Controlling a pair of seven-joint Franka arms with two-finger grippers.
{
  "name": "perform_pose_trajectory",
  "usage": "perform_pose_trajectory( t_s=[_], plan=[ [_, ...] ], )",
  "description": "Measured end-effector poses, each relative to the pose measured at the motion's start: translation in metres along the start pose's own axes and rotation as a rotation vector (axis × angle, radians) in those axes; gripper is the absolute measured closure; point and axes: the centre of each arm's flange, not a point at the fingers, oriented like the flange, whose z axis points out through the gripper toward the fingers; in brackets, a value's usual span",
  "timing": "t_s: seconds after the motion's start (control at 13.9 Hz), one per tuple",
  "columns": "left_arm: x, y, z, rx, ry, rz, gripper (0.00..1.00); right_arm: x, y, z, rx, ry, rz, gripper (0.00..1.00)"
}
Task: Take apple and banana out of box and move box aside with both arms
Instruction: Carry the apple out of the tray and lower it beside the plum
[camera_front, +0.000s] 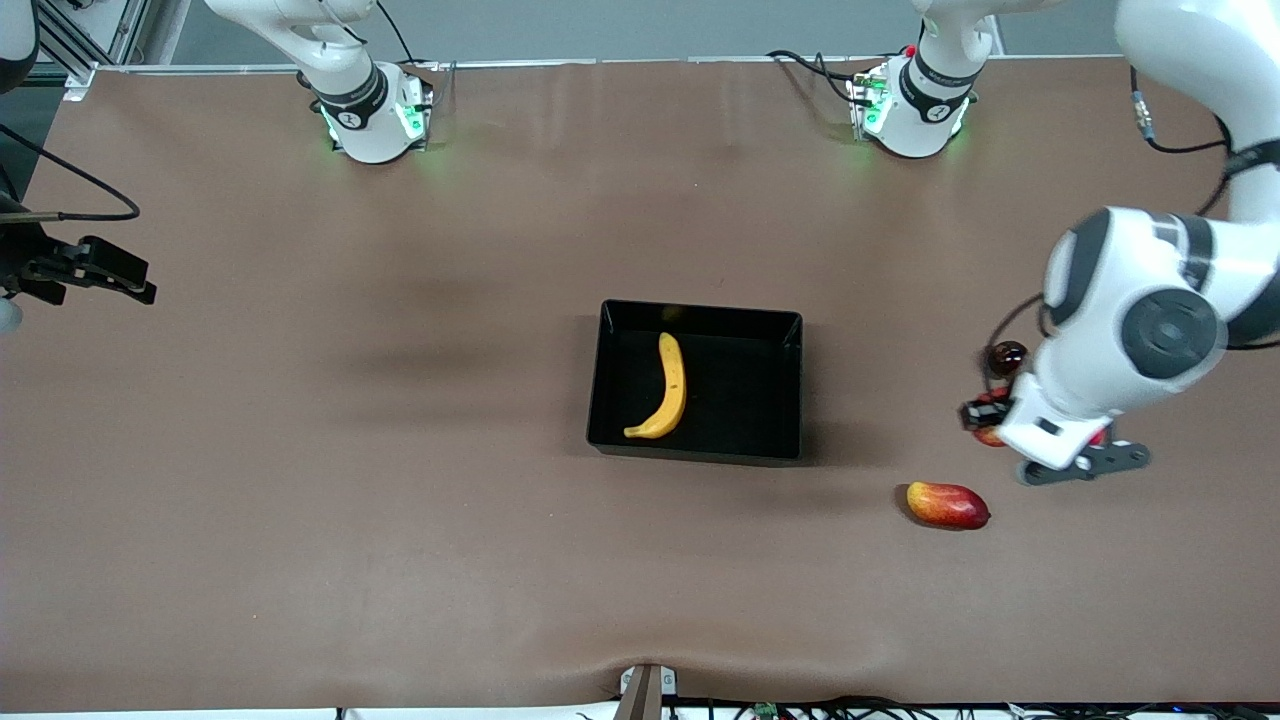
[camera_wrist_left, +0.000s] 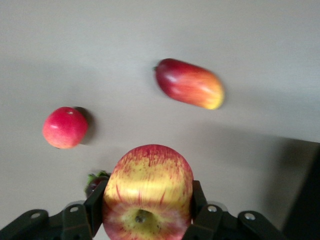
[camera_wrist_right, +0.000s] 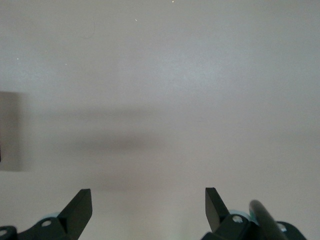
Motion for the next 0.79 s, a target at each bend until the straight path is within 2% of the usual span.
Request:
perform_pose_trajectory(
  t_s=[0.29,0.5,0.79],
  plan=[
    [0.022,-0.071,0.087,-0.041,-0.055,0.004,0.32,0.000,0.000,0.000,0.000,0.000,0.000,0.00],
    [0.023,-0.069,0.137,-0.057,-0.104,0.016,0.32,0.000,0.000,0.000,0.000,0.000,0.000,0.00],
    [0.029,-0.067,0.179,-0.054,-0.089,0.036,0.32,0.000,0.000,0.000,0.000,0.000,0.000,0.00]
  ],
)
